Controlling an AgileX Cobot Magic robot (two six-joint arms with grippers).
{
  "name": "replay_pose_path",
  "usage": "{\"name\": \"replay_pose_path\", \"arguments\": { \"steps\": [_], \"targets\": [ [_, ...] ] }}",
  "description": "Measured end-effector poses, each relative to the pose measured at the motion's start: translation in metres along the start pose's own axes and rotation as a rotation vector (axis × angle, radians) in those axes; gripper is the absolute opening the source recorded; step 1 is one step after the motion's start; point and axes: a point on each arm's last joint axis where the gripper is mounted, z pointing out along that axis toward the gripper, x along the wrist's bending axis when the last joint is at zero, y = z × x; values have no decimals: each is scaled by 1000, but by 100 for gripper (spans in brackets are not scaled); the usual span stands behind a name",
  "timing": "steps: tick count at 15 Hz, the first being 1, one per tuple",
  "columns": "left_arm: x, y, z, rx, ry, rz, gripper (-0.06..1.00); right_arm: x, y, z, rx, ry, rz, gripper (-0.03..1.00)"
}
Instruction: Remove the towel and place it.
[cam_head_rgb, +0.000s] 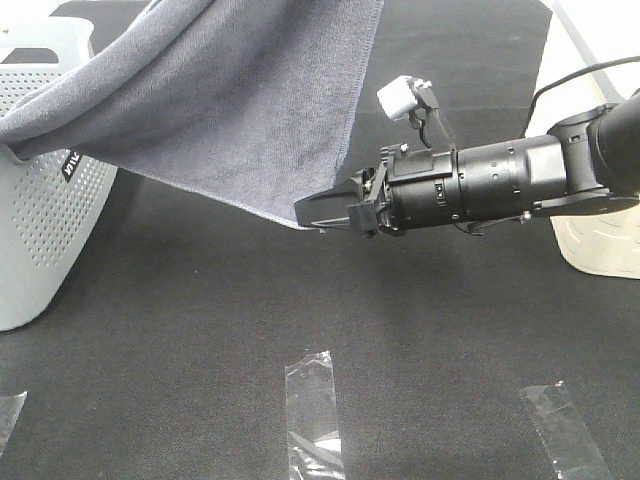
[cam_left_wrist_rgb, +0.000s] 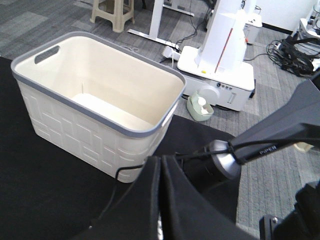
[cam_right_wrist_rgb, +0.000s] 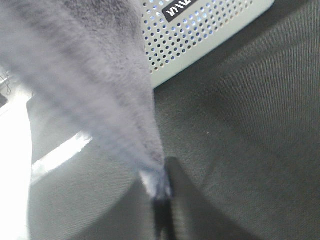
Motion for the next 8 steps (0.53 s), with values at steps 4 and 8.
{"name": "replay_pose_path", "arguments": {
  "steps": [4, 8],
  "targets": [
    [9, 2, -1, -19, 100, 17, 0, 0, 0, 0, 0, 0, 174, 0],
    [25, -5, -4, 62, 280, -1, 0, 4, 7, -4, -14, -5, 343, 0]
  ]
}}
